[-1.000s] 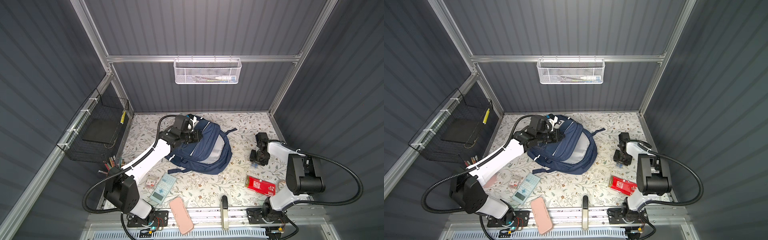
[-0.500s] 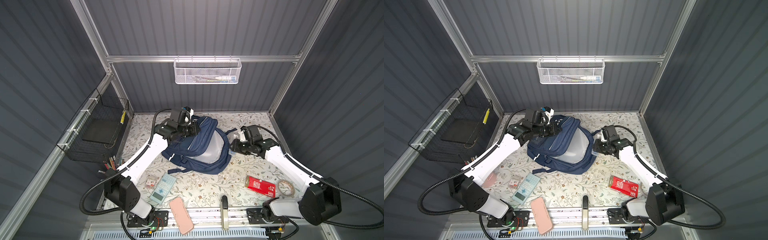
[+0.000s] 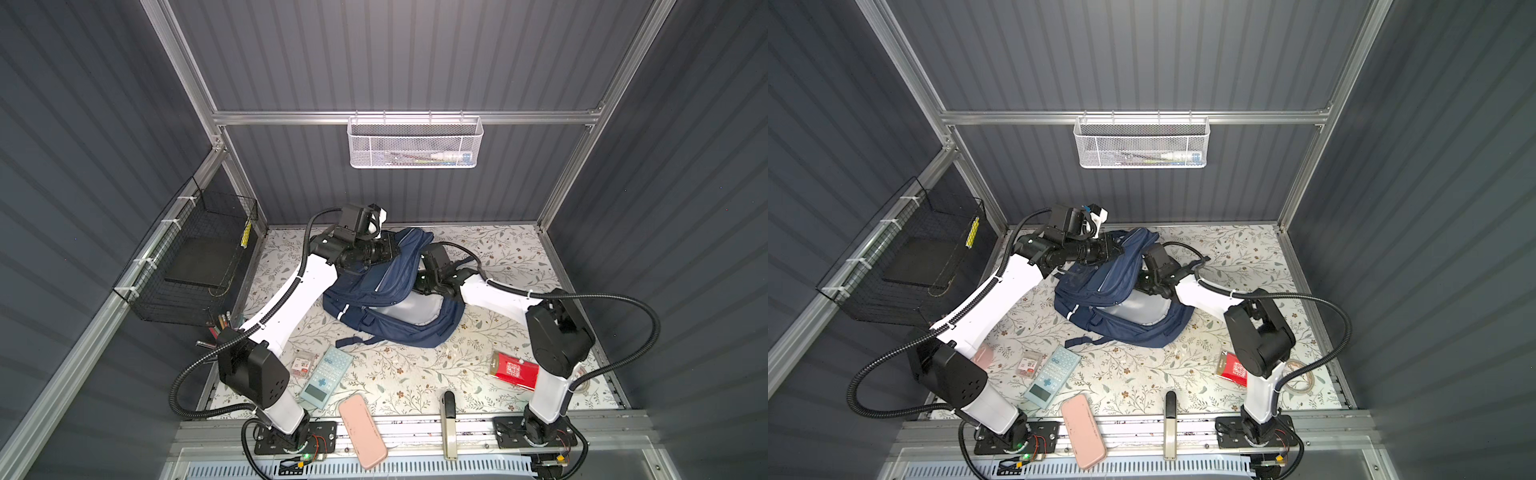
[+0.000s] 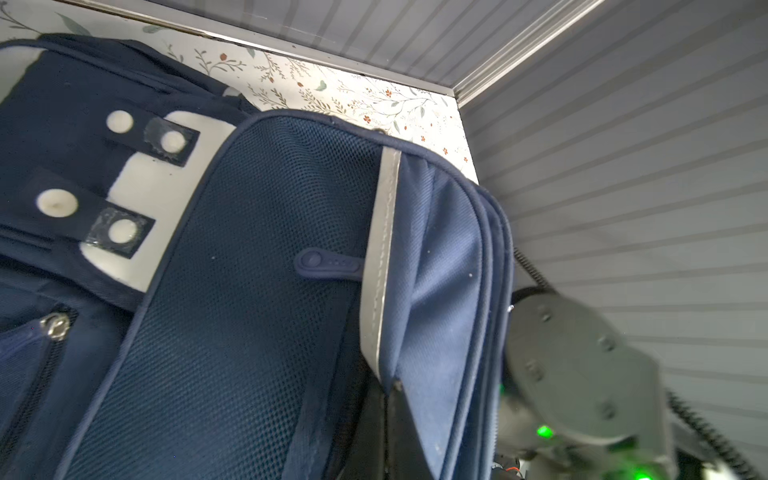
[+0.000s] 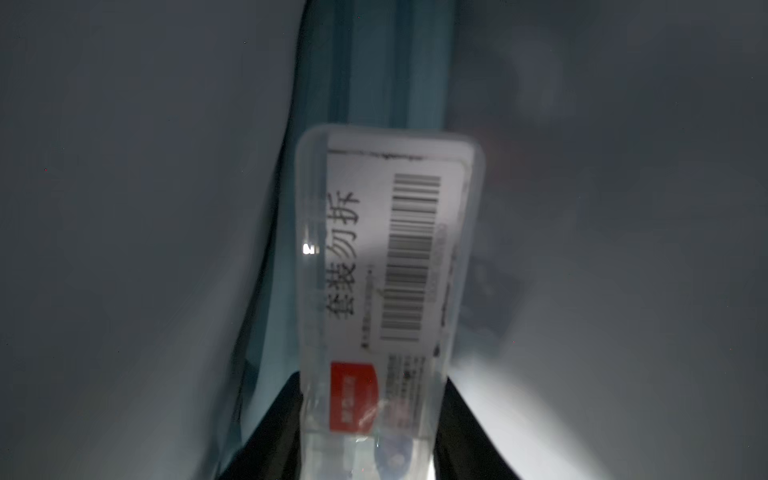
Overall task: Pack the student bag
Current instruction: 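Carry the clear box with the right gripper into the backpack beside the pencil case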
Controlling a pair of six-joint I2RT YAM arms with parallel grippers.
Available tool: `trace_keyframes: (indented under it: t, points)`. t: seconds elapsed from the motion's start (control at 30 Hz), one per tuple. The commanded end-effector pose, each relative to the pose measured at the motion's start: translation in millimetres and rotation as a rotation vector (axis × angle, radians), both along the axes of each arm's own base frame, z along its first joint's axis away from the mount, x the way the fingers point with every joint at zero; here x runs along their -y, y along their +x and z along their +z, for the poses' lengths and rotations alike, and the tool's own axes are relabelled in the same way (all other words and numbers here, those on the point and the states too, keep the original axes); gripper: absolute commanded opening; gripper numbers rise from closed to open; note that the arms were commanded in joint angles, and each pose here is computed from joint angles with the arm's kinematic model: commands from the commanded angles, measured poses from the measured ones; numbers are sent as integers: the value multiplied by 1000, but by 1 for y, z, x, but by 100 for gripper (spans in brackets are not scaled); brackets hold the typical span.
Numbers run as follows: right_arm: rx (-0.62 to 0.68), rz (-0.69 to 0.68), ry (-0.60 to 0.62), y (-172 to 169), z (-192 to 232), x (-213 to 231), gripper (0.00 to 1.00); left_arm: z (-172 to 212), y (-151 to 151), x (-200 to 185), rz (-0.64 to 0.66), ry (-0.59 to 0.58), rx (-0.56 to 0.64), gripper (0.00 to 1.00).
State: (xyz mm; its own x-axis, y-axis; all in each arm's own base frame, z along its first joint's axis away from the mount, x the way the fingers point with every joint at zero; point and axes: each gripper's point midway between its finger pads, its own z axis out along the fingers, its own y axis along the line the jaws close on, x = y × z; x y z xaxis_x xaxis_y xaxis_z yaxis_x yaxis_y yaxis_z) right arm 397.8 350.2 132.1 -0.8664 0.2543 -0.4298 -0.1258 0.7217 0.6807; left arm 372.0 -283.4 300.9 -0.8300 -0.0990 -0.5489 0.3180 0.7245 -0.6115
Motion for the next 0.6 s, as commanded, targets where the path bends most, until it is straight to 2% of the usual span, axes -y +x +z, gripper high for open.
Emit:
trace_keyframes:
  t: [0.0,0.13,0.23,0.33,0.43,0.57]
  points:
    - [39,-105,82,17,5,-9,31,69,4,7,-35,-146,147,0]
    - [29,-102,85,17,-8,-22,32,72,3,11,-52,-191,136,0]
    - [1,-77,3,13,-20,-35,36,73,1,18,-76,-236,118,0]
    - [-27,-60,6,10,-25,-39,56,71,1,19,-83,-244,106,0]
    - [-7,-94,-11,9,-15,-23,70,64,1,18,-77,-236,94,0]
    - [33,-107,-37,6,6,0,78,55,1,15,-64,-233,85,0]
